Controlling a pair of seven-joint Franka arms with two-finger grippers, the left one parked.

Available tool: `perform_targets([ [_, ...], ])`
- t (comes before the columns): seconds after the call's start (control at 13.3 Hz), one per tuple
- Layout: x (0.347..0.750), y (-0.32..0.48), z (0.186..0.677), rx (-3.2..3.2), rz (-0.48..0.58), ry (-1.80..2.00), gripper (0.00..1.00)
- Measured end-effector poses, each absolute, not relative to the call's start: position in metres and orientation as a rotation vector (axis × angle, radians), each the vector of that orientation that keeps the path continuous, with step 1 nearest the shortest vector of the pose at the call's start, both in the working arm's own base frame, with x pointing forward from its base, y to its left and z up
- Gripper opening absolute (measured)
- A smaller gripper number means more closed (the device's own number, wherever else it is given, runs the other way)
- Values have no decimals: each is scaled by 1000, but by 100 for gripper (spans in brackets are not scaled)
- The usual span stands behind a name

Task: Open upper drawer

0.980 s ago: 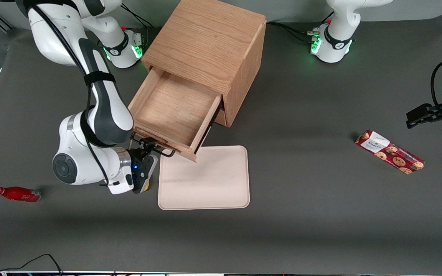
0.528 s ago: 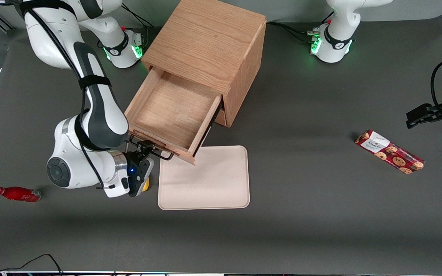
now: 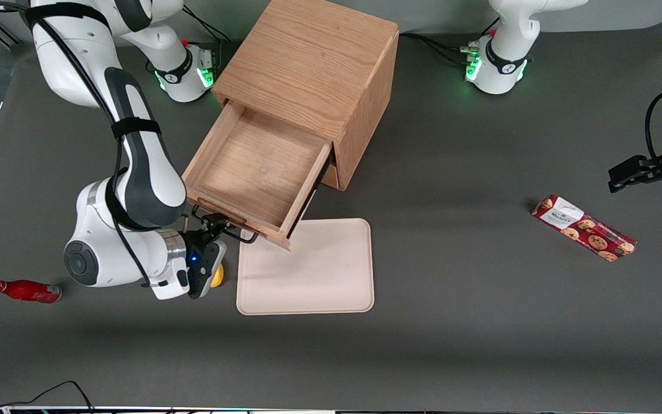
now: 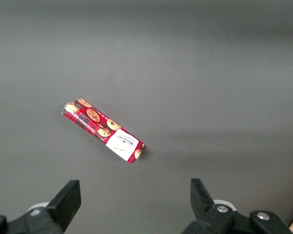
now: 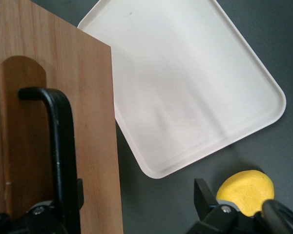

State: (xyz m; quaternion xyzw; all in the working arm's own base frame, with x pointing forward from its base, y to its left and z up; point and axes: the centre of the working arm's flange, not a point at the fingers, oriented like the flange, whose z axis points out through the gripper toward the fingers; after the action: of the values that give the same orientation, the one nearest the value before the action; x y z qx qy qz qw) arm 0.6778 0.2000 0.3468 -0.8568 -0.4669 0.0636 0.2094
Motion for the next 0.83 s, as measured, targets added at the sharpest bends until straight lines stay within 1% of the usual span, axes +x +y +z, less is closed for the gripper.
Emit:
perform_targets([
  [0.15,677,203,349,-2373,180,-1304,100],
  [0.3,678,209,362,-2357,170,-1324,100],
  [0.45,677,213,382,-2344,170,-1338,100],
  [0.75,673,211,436,-2375,106,-1325,100],
  [0.83,668,208,451,-2388,112,-1303,100],
])
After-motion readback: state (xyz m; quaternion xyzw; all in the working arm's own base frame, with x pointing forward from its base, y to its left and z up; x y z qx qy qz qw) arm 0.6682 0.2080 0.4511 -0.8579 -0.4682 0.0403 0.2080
